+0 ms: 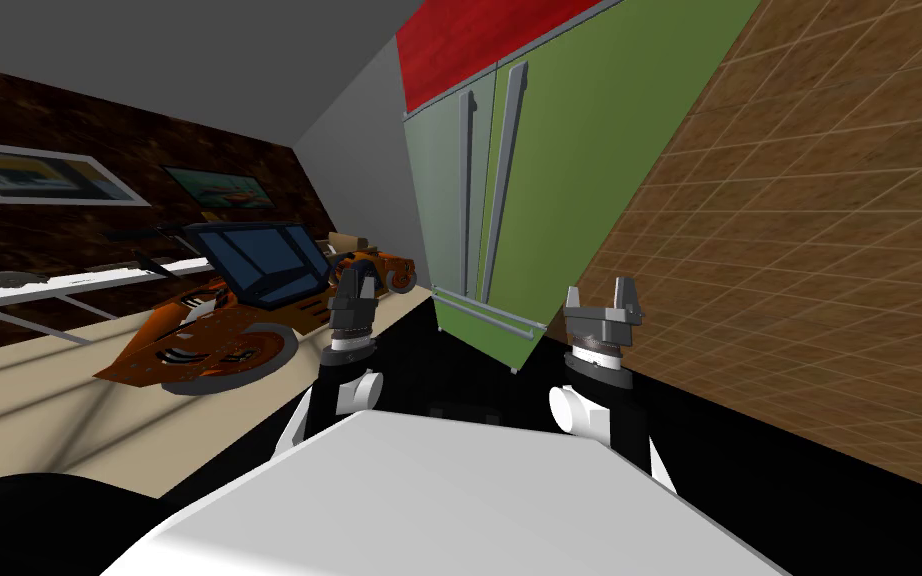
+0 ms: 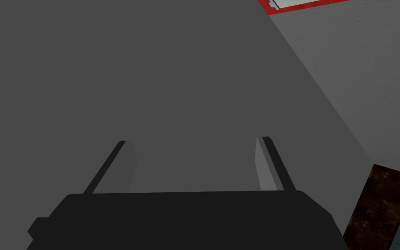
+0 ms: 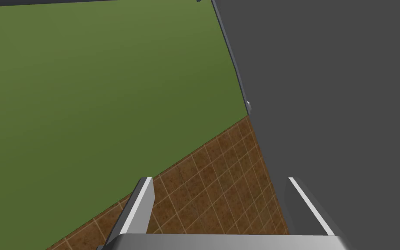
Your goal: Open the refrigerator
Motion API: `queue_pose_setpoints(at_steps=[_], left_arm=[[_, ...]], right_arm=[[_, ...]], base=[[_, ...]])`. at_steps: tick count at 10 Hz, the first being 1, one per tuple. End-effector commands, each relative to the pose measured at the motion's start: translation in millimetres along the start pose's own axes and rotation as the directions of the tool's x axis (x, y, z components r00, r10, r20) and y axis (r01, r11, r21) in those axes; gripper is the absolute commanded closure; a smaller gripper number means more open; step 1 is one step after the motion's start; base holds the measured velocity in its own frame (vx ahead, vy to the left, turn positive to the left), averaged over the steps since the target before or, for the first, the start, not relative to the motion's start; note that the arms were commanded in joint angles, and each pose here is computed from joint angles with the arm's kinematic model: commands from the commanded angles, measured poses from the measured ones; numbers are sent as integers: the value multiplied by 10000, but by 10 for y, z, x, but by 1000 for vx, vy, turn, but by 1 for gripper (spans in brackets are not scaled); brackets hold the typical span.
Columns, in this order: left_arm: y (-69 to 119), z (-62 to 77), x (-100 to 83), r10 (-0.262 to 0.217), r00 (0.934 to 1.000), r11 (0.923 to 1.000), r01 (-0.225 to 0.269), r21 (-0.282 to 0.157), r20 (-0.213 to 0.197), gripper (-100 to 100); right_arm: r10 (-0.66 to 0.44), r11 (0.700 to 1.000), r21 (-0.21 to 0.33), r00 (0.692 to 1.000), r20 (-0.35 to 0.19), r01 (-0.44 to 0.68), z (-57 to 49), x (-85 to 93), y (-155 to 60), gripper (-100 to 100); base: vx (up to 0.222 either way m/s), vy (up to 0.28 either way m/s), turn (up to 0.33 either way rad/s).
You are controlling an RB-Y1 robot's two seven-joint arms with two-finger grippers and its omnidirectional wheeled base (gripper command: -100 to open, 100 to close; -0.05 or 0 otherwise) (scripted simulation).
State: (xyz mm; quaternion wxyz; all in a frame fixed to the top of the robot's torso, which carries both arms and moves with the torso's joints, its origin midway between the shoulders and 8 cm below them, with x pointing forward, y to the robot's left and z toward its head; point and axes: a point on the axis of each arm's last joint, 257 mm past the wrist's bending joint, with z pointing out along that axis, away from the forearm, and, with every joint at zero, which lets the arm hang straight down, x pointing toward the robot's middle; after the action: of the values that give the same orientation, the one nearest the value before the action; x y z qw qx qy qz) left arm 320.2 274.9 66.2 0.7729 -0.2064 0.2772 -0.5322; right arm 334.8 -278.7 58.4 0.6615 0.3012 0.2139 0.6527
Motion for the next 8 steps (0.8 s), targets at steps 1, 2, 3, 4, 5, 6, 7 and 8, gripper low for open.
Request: queue_pose_setpoints(at_steps=[1,2,3,4,5,6,7,8], left_arm=[[0,0,0,0,10000,10000,0,0,0,0],[0,0,0,0,10000,10000,0,1,0,0],[-1,0,0,0,10000,10000,0,2,0,0],[-1,0,0,0,10000,10000,0,2,0,0],[-1,0,0,0,10000,10000,0,3,0,0],[-1,0,0,0,10000,10000,0,3,0,0],[-1,0,0,0,10000,10000,0,4,0,0],[-1,1,0,0,10000,10000,0,4,0,0]], right_arm=[[0,10000,0,10000,0,0,0,0,0,0],[0,10000,-1,10000,0,0,0,0,0,0],[0,10000,-2,10000,0,0,0,0,1,0],[0,10000,-2,10000,0,0,0,0,1,0],[0,10000,-3,10000,-1,0,0,0,1,0],[0,10000,-3,10000,-1,0,0,0,1,0],[0,10000,-4,10000,-1,0,0,0,2,0],[0,10000,-4,10000,-1,0,1,0,2,0]], base=[[0,0,0],[0,0,0],[0,0,0],[0,0,0],[0,0,0],[0,0,0],[0,0,0],[0,0,0]])
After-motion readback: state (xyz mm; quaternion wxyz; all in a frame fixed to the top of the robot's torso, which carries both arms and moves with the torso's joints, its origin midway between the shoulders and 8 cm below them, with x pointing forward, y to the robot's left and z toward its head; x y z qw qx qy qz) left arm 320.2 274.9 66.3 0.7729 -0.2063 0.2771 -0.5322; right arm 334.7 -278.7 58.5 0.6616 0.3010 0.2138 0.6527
